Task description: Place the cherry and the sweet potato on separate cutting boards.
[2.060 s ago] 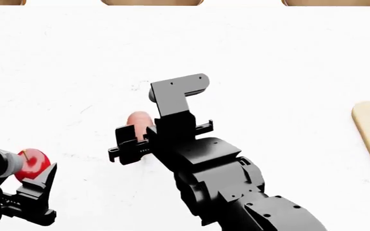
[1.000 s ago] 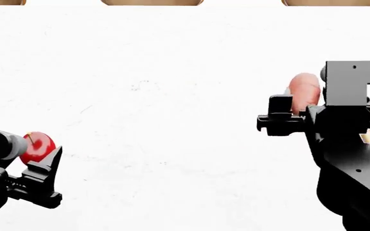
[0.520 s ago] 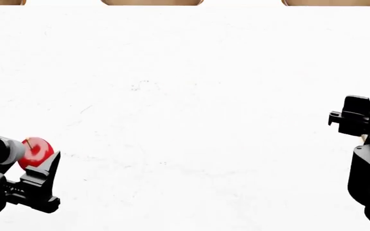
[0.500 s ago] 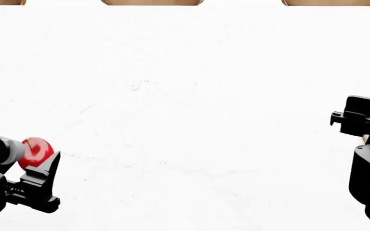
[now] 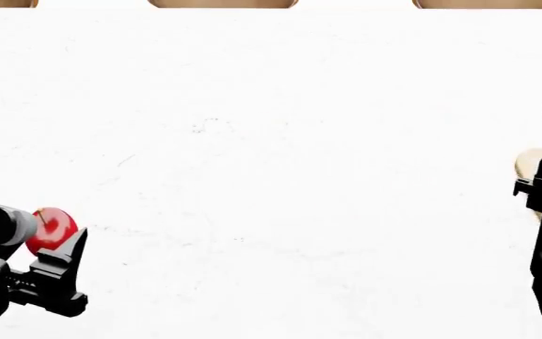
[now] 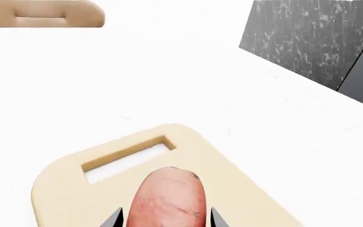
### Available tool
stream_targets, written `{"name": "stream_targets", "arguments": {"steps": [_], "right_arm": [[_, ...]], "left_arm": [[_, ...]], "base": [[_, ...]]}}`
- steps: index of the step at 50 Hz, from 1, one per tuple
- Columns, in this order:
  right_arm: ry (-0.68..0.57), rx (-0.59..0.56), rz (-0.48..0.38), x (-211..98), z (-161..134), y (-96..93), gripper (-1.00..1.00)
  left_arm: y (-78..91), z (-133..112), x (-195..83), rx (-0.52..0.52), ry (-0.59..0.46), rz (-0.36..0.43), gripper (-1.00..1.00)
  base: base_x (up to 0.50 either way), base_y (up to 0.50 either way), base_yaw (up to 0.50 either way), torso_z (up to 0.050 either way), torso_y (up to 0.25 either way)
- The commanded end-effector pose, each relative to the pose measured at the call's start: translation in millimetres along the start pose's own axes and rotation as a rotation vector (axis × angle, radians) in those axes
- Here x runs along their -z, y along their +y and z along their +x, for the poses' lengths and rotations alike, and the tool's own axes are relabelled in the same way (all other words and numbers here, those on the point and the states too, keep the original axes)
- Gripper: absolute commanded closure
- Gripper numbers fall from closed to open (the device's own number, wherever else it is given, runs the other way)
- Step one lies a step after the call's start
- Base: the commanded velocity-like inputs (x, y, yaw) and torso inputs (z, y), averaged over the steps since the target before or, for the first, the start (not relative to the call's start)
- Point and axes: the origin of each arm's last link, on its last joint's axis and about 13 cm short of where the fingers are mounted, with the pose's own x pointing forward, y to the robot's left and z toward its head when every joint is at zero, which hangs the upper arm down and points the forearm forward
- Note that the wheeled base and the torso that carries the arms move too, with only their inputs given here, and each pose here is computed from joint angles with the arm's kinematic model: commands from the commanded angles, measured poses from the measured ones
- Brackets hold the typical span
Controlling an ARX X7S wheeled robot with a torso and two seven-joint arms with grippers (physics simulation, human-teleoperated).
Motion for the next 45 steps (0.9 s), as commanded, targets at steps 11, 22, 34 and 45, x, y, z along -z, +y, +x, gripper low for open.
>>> {"name": "stream_targets", "arguments": {"steps": [11,22,34,45], "right_arm": [[0.095,0.022,-0.04,37.3,3.0,-8.4,1.0],[0.086,0.02,-0.005,31.3,4.6,-10.4,-1.0],[-0.086,0.056,0.002,-16.3,9.2,-15.7,-1.0],[-0.225,-0.098,0.074,-48.9,-10.8,-13.0,-1.0]], "left_arm": [[-3.7,2.0,0.4,-0.004,0.009,0.0,1.0],[-2.6,1.5,-0.1,-0.005,0.004,-0.003,1.0],[-1.9,1.9,-3.2,0.003,-0.002,-0.001,1.0],[-2.4,2.2,-3.2,0.003,-0.003,0.0,1.0]], "base": [[0.0,0.0,0.0,0.0,0.0],[0.0,0.0,0.0,0.0,0.0],[0.0,0.0,0.0,0.0,0.0],[0.0,0.0,0.0,0.0,0.0]]}}
